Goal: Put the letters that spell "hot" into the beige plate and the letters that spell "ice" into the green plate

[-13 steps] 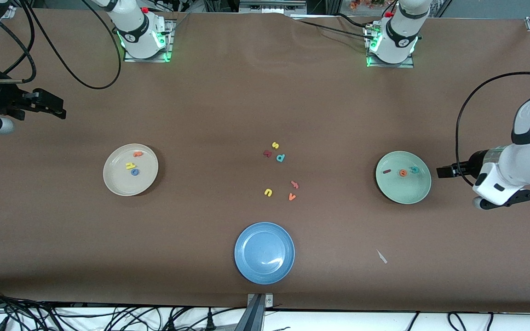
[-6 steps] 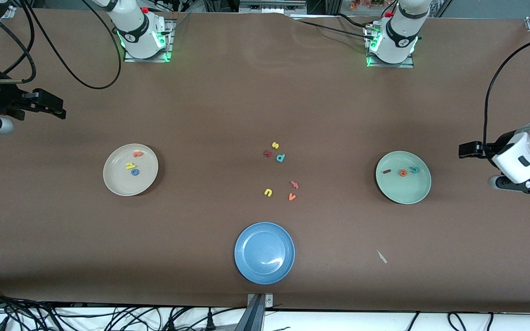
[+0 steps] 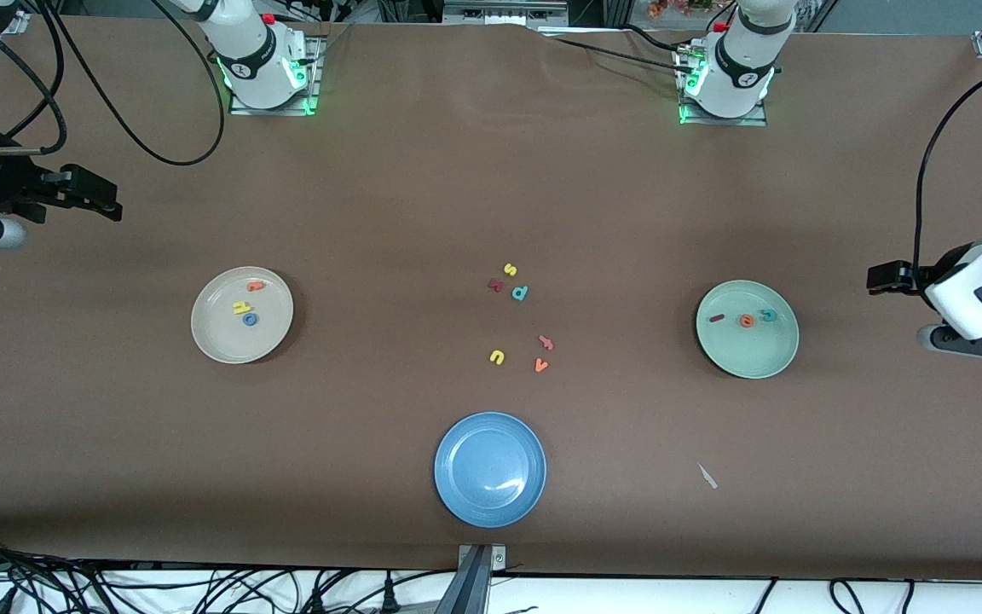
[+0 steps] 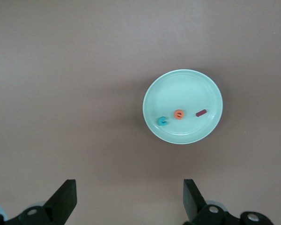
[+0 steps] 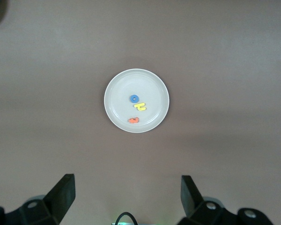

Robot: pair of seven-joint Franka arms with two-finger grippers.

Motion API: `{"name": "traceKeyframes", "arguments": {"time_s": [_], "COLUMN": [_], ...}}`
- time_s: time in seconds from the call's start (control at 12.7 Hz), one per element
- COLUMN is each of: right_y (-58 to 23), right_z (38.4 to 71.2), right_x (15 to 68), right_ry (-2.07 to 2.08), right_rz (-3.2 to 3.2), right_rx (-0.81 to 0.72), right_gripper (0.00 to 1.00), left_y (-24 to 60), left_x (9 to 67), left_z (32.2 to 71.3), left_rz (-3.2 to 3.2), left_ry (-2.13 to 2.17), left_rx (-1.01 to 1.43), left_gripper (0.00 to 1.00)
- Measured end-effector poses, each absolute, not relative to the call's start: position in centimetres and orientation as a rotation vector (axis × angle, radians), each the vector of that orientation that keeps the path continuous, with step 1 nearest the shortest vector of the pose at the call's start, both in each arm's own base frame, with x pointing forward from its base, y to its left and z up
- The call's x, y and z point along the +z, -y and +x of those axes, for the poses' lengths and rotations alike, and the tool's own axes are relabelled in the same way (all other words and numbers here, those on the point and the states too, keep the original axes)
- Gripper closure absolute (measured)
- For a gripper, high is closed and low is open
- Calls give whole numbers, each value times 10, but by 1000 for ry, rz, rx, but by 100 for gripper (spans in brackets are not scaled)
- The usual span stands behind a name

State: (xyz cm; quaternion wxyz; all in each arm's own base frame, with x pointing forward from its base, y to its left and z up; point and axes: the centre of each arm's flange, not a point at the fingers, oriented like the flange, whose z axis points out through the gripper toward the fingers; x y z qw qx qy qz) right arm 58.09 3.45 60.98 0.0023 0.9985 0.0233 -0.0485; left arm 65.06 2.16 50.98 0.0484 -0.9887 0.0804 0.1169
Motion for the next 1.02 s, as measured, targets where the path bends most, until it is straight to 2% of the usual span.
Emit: {"name": "traceKeyframes", "arguments": {"time_s": [0.47,0.71,1.02], "right_y": [-34,-34,-34], "right_z": [581,581,581], "right_x": [610,610,610], "right_ry": [-72,-72,-72], "right_rz": [3133,3133,3133], "right_rx": [-152,-152,-152], "right_gripper": [0,0,0], "left_y": [-2,24,10], "left_x": [542,520,512], "left_z": [638,632,628], "left_rz": [-3108,-3091,-3119], "left_ry": [-137,-179,-132], "left_rx": [316,241,235], "left_gripper": [0,0,0]}}
